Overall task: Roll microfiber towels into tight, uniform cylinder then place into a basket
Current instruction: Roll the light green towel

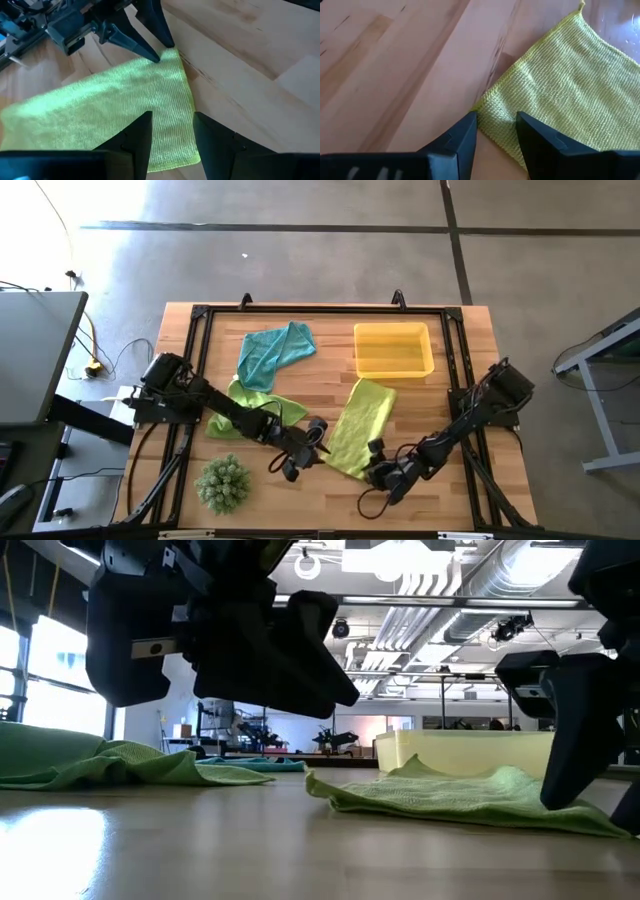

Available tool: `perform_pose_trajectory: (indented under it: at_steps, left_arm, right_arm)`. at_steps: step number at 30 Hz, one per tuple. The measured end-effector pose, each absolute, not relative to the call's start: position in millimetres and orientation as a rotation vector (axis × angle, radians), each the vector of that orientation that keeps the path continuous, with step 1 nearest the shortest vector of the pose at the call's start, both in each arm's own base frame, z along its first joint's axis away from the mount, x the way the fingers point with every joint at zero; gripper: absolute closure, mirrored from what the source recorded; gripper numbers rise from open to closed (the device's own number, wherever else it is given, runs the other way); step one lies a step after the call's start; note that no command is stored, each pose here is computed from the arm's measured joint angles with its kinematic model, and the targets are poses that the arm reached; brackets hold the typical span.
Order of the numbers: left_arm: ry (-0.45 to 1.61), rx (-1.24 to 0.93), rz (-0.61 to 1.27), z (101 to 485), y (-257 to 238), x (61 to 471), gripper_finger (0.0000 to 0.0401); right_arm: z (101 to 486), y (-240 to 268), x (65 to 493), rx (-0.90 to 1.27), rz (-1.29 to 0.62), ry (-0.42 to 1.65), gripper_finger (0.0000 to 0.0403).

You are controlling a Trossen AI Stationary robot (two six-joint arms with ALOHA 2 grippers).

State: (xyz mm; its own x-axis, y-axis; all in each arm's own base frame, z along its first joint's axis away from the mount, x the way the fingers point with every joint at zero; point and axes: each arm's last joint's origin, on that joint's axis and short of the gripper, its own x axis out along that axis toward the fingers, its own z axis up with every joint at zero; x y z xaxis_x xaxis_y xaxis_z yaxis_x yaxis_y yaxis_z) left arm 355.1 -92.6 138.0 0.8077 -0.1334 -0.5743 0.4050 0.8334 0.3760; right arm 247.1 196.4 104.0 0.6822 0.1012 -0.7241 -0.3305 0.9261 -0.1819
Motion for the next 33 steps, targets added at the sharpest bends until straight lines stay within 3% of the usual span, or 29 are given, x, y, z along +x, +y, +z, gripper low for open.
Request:
perform_pose_trajectory:
  at_steps: [7,21,33]
  left_arm:
    - [0.584,0.447,-0.290,136,-84,357,0.0268]
    - [0.659,0.442,-0.302,94,-78,364,0.0268]
    - [0.651,0.295,-0.296,115,-92,363,0.0268]
  right_arm:
    - [104,195,250,-0.236,0.212,0.784,0.0270]
    - [104,194,250,-0.195,0.198,0.791,0.0270]
    - [102,193,247,-0.155,0.176,0.832,0.0270]
